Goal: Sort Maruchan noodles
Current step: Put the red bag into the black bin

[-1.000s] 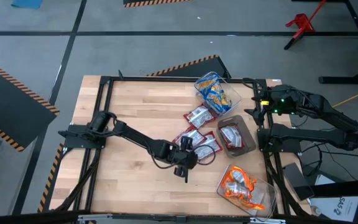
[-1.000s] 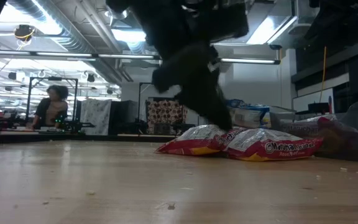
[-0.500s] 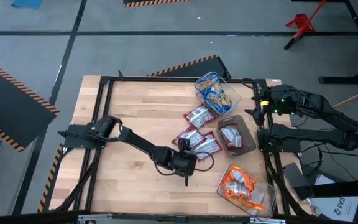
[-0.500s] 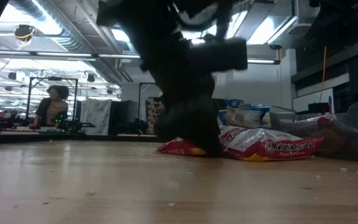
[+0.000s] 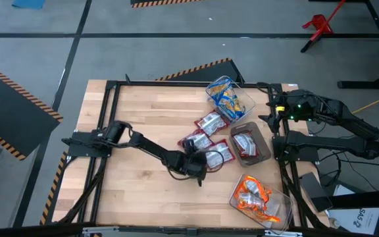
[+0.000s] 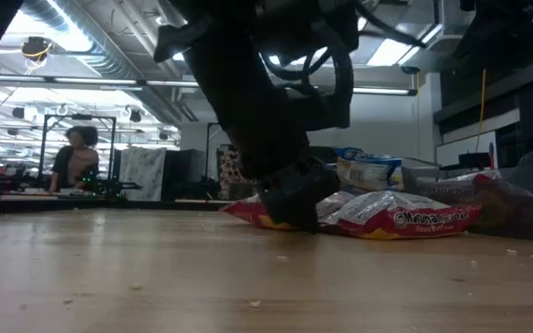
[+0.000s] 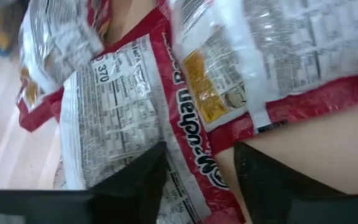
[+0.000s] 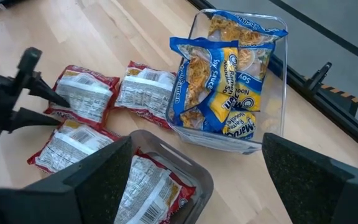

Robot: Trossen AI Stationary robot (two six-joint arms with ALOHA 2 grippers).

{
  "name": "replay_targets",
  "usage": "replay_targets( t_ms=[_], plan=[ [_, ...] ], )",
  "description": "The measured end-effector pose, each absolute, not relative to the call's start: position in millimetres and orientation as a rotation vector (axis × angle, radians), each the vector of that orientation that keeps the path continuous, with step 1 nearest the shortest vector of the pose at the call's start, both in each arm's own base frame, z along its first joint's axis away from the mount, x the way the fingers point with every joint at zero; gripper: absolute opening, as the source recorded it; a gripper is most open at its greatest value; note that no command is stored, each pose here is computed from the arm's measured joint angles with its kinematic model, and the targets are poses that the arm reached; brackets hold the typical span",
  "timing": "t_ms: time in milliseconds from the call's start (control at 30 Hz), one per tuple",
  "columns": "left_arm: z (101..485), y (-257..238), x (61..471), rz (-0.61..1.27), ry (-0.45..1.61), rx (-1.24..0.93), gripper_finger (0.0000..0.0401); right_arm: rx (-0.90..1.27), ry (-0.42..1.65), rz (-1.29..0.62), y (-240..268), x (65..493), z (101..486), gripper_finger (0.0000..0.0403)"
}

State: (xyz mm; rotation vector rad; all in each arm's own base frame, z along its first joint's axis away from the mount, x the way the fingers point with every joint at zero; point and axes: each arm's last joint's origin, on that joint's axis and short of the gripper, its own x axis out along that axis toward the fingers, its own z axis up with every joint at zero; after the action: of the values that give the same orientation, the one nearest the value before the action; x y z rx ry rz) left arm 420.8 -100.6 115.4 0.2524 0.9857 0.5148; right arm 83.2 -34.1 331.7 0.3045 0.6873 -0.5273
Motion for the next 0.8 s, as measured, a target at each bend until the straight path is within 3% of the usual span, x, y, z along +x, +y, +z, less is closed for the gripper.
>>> replay_targets(
  t_ms=[367, 567, 800],
  plan=[
    [114, -89, 422, 0.534, 1.011, 0.209, 0.0016, 0.33, 0.678, -0.538, -34, 83, 332, 0.0344],
    [133, -95, 417, 0.5, 0.985, 0.171, 0.0012, 0.331, 0.678, -0.537, -34, 83, 332, 0.0344],
    [197, -95, 411, 0.526, 0.792, 0.132, 0.0006, 0.329, 0.657, -0.536, -35, 85, 333, 0.0344]
  ],
)
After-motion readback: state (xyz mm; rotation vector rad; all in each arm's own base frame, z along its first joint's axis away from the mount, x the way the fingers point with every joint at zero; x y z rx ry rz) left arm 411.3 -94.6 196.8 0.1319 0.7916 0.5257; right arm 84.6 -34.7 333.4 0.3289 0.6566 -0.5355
